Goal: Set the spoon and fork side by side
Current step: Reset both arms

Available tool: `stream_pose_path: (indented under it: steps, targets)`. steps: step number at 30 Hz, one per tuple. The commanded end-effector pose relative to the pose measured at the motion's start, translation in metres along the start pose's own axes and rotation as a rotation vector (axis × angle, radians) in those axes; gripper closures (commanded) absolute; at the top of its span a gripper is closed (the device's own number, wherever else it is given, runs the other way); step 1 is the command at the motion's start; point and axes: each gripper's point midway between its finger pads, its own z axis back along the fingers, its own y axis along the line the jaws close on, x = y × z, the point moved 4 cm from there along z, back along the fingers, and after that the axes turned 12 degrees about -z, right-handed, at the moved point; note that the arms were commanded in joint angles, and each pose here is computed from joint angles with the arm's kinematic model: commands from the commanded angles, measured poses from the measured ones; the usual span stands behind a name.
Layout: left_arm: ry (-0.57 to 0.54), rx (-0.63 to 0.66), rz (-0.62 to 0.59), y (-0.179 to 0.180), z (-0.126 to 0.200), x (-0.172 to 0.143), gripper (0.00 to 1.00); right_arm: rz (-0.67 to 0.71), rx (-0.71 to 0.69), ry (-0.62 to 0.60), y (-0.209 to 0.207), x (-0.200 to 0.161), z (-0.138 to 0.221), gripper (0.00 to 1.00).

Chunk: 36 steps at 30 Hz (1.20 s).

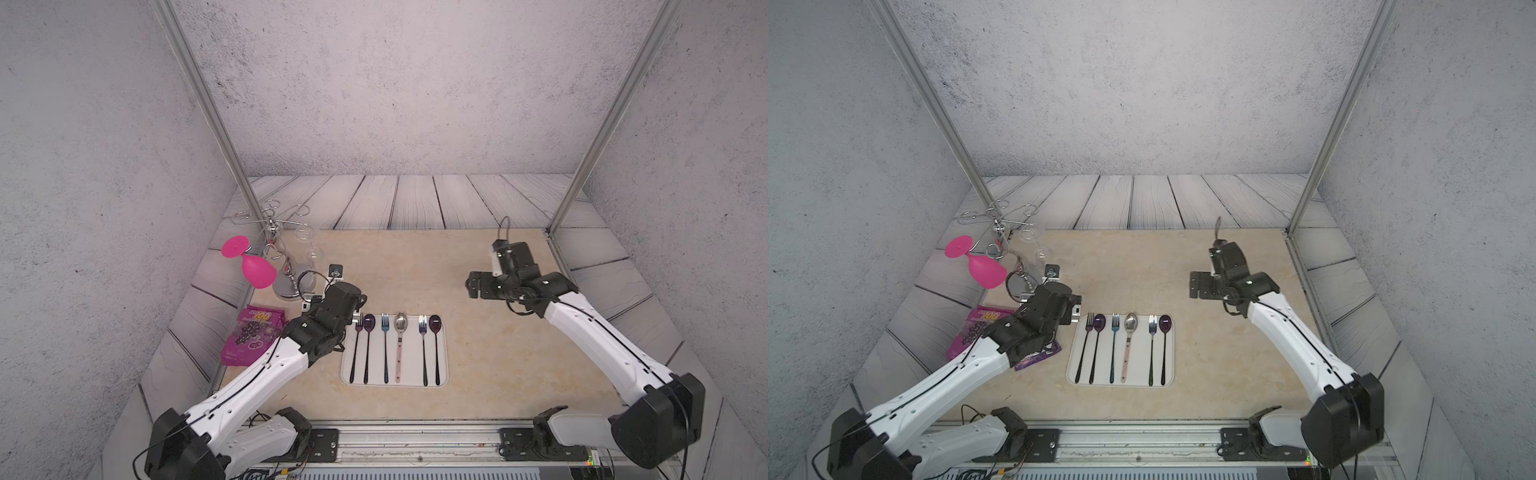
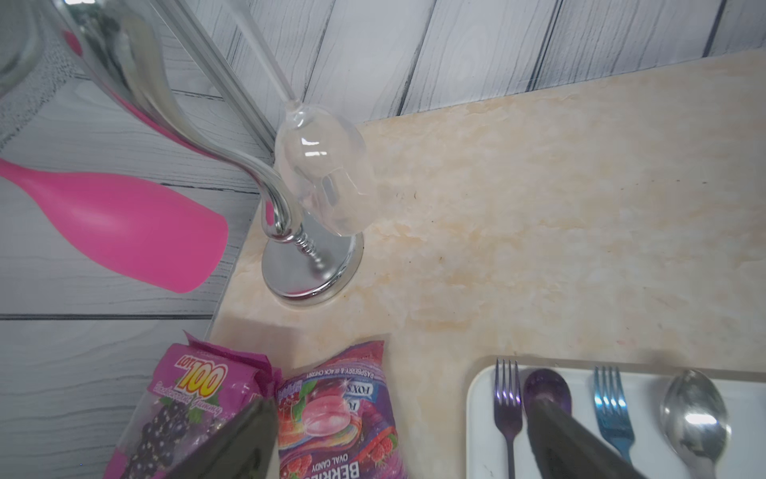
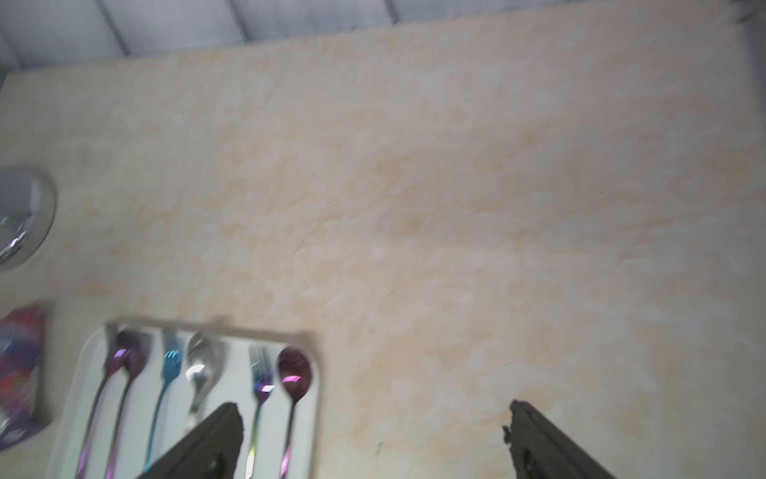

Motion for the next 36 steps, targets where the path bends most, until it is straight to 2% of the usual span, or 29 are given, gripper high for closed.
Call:
stream_pose_path:
  steps: [1,2,5,9,13,21,25,27,30,32,36]
  targets:
    - [-0.051,0.127,0.000,0.009,-0.022,0.021,0.00,0.076,0.002,-0.185,-0.032,0.014,-0.003,0.01]
    - [-0.047,0.153,0.007,0.010,-0.035,0.020,0.00,0.064,0.001,-0.272,-0.047,0.017,-0.009,0.01]
    - [-0.027,0.212,0.018,0.019,-0.057,0.011,0.00,0.069,-0.096,-0.384,-0.083,0.004,-0.029,0.01]
    - [-0.011,0.281,0.019,0.043,-0.076,-0.010,0.00,0.094,-0.225,-0.404,-0.113,-0.016,-0.054,0.01]
    - [-0.009,0.316,0.055,0.059,-0.090,-0.033,0.00,0.070,-0.192,-0.484,-0.116,-0.022,-0.072,0.01]
    - [-0.065,0.274,0.142,0.068,-0.114,-0.060,0.00,0.093,-0.171,-0.510,-0.122,-0.030,-0.118,0.01]
    - [-0.108,0.214,0.127,0.068,-0.123,-0.053,0.00,0.081,-0.158,-0.429,-0.123,-0.029,-0.120,0.01]
    - [-0.123,0.182,0.113,0.067,-0.126,-0.052,0.00,0.077,-0.151,-0.452,-0.124,-0.028,-0.120,0.01]
    - [-0.219,0.167,0.164,0.068,-0.135,-0.062,0.00,0.077,-0.154,-0.423,-0.124,-0.029,-0.120,0.01]
    - [-0.197,0.126,0.206,0.071,-0.142,-0.075,0.00,0.077,-0.153,-0.430,-0.124,-0.028,-0.120,0.01]
    - [-0.172,0.064,0.218,0.073,-0.150,-0.074,0.00,0.078,-0.155,-0.424,-0.125,-0.028,-0.120,0.01]
